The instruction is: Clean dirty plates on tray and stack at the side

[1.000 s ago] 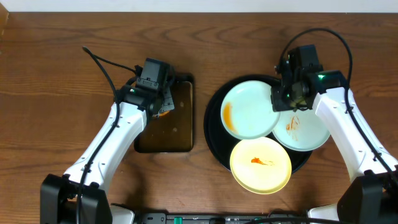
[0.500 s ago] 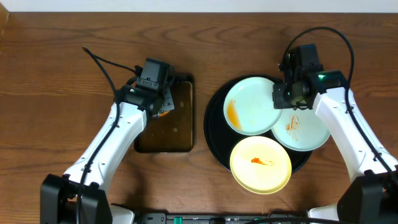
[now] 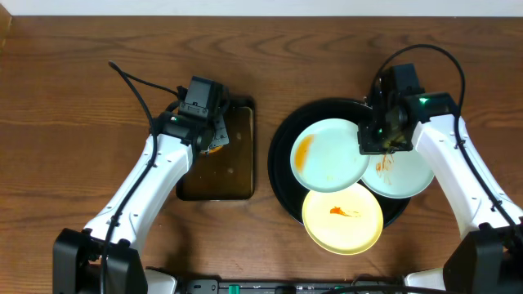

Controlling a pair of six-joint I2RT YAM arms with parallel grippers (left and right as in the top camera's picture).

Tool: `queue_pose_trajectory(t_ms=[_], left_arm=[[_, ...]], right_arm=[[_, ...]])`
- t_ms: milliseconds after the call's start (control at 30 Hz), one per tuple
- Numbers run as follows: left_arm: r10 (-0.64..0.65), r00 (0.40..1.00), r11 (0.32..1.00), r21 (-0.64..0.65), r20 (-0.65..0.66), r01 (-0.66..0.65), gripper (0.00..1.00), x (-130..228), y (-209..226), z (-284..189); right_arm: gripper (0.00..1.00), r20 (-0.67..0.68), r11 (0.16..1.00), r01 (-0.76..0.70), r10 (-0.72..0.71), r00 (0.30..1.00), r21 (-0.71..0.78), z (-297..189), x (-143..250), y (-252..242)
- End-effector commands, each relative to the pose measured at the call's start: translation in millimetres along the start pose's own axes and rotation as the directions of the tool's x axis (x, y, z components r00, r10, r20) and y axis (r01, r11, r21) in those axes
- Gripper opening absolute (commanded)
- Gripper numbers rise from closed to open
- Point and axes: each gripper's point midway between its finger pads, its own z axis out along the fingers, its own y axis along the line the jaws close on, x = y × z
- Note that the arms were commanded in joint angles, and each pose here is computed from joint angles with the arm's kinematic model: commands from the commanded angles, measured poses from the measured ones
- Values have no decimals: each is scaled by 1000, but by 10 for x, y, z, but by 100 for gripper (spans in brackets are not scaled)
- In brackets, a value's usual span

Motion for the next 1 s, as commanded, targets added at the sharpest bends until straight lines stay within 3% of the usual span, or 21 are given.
queue_pose_trajectory(t_ms=[0, 133, 333, 433, 633, 967], left_arm=[[3, 1000, 1000, -26, 5, -3, 8, -1, 60, 17], [3, 1000, 1000, -26, 5, -3, 8, -1, 60, 17], [3, 1000, 1000, -26, 5, -3, 8, -1, 60, 17], [3, 1000, 1000, -25, 6, -3, 8, -2, 59, 17], [3, 1000, 1000, -25, 6, -3, 8, -2, 59, 17], [3, 1000, 1000, -25, 6, -3, 8, -2, 59, 17]], right_arm=[[1, 31, 999, 7, -8, 999, 32, -8, -77, -22], [1, 136, 995, 19, -32, 990, 93, -37, -332, -117], [1, 207, 977, 172, -195, 959, 124, -79, -546, -68], [1, 216, 947, 174, -236, 947, 269, -146, -599, -175], [1, 265, 820, 164, -356, 896, 548, -496, -700, -144], [1, 310, 598, 81, -521, 795, 798, -996, -761, 190]])
